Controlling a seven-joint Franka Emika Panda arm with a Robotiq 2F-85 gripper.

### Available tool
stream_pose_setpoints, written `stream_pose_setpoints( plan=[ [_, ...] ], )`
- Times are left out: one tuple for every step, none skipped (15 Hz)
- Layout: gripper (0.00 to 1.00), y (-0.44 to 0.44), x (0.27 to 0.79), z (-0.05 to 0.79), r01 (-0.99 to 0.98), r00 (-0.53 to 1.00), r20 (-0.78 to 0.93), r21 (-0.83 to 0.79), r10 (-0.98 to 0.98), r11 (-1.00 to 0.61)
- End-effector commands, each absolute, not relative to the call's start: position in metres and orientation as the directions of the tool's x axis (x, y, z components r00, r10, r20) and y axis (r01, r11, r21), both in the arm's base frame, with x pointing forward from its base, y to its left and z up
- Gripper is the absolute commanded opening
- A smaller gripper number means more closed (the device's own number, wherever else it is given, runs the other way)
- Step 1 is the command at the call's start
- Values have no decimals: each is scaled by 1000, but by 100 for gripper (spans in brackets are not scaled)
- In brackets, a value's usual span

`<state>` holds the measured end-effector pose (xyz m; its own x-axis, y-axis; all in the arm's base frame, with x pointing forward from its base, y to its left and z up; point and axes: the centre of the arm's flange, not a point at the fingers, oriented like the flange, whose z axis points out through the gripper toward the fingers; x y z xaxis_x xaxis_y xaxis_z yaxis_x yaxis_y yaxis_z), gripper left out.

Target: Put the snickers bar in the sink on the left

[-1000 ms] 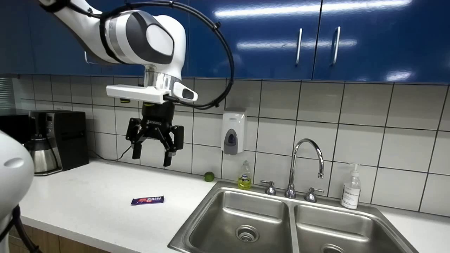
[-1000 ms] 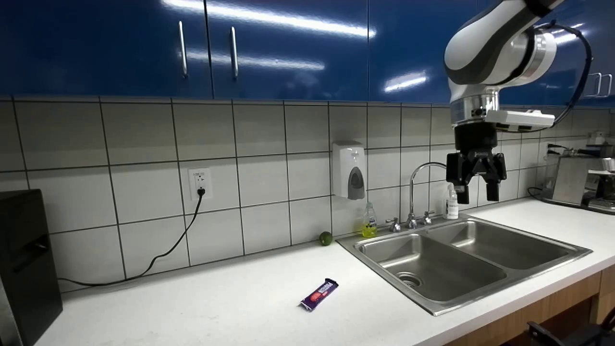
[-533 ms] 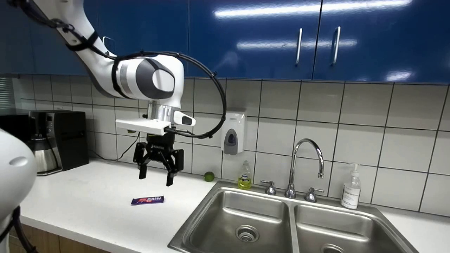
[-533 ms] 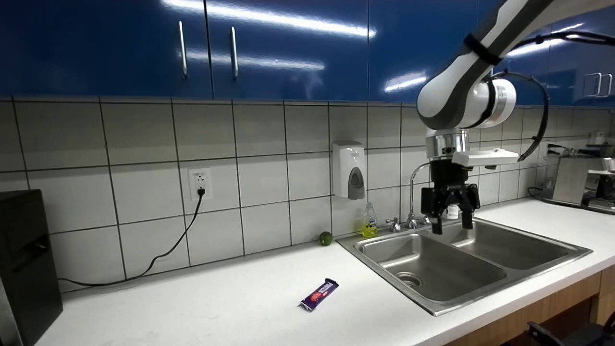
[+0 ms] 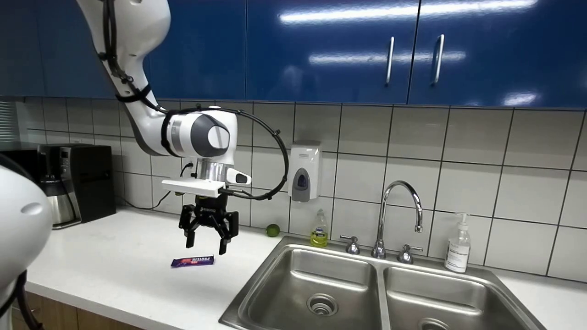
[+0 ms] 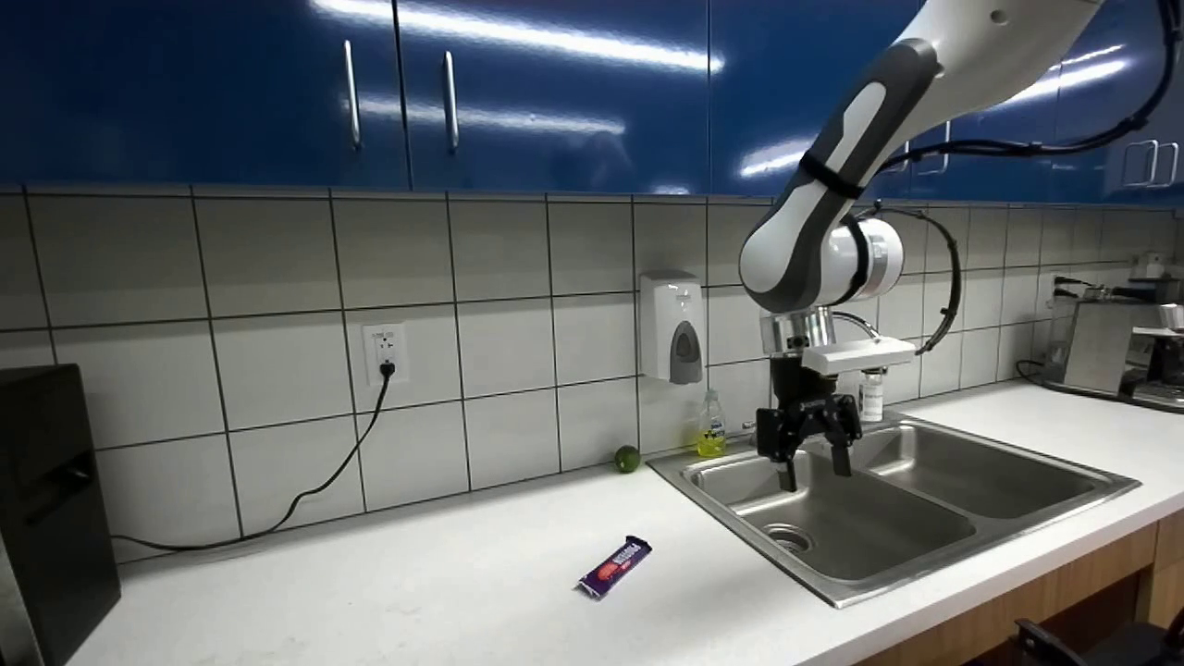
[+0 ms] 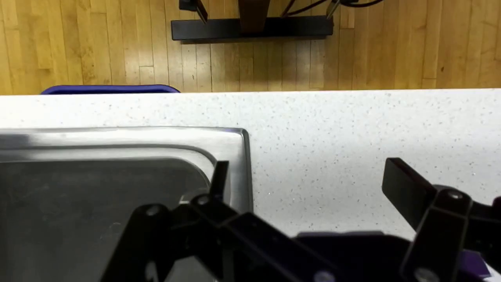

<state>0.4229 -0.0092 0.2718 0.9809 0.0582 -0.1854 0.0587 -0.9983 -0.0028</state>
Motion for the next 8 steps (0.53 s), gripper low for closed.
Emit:
stream_pose_setpoints(
  plan=[
    [100, 11, 460, 255, 74, 979, -191, 15, 70, -997],
    [100, 19, 466, 249, 87, 978, -193, 14, 83, -996],
    [100, 25, 470, 243, 100, 976, -195, 14, 96, -995],
    [100, 31, 474, 239, 113, 975, -196, 12, 109, -994],
    [100, 36, 477, 234, 126, 973, -198, 13, 121, -992],
    [100, 43, 480, 228, 140, 970, -201, 13, 135, -990],
    [100, 48, 482, 224, 154, 968, -205, 12, 148, -988],
    [100, 54, 485, 219, 166, 965, -206, 12, 160, -986]
  ],
)
